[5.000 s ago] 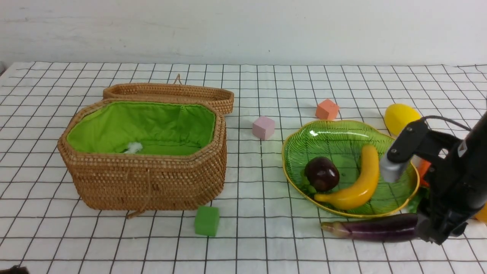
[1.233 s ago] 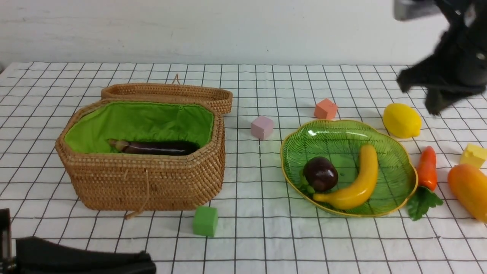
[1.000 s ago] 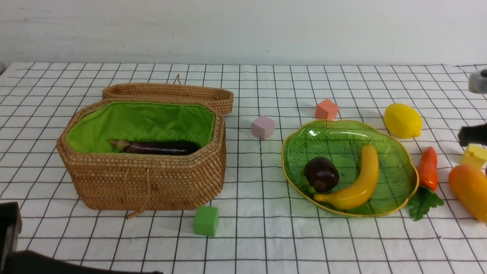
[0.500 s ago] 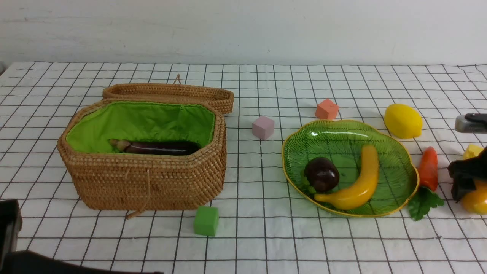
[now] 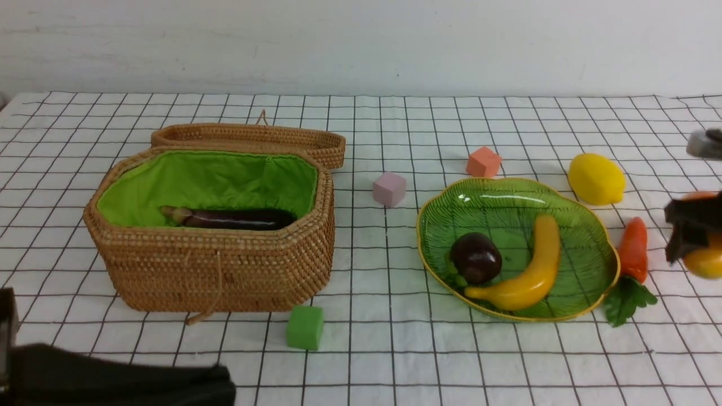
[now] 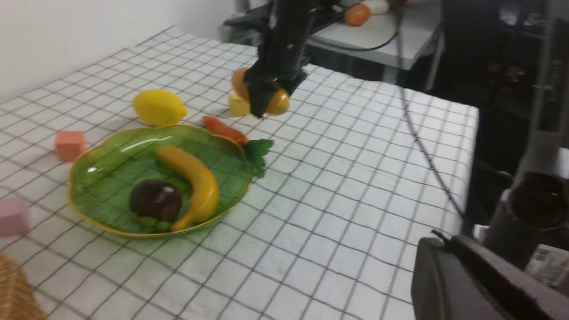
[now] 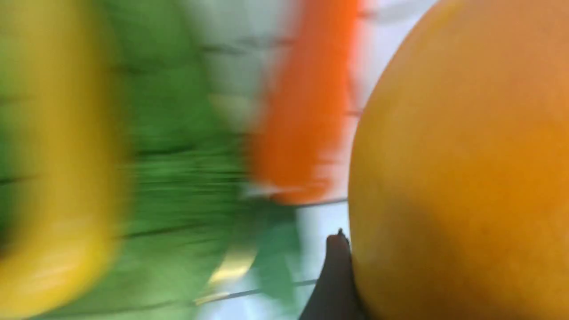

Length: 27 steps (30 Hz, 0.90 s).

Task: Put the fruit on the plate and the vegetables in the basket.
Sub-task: Grab the mango with your left arm and place it on the right plate

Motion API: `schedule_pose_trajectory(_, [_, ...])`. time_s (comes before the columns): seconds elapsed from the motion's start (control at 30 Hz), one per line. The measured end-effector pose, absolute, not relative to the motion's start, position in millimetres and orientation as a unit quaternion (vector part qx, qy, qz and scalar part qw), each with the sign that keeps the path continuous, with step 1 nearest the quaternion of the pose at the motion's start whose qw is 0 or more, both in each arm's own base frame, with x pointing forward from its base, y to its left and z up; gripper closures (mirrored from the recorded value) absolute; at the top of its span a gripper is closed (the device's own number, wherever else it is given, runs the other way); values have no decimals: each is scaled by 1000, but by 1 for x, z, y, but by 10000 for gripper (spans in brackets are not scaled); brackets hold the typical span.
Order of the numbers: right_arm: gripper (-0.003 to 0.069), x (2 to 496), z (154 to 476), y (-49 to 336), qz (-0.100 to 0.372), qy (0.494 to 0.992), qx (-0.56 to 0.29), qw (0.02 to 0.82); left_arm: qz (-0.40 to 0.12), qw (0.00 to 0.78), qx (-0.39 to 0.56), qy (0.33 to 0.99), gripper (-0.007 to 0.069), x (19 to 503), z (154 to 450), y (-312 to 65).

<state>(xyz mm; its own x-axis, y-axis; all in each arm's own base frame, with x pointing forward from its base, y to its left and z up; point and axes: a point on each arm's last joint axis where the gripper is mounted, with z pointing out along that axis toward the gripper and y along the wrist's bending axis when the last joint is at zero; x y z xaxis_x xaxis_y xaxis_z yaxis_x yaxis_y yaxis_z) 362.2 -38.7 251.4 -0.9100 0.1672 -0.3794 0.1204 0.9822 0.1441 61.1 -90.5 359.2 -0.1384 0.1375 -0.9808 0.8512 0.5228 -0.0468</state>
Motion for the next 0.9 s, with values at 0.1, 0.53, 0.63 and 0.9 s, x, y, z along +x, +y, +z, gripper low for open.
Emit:
schedule_pose_trajectory(0.1, [99,362,270,2,90,967,21,237,-307,559,335,693,638,67,360,-87])
schedule_pose_trajectory(0.53, [21,396,225,86,111,945,-56,302,-300,531,307,731,638,68,353,-84])
schedule_pose_trajectory(0.63, [-20,396,222,90,112,946,-61,298,-300,526,308,733,638,68,352,-84])
schedule_pose_trajectory(0.9, [41,376,257,72,97,954,-57,278,-299,526,309,734,638,68,352,-84])
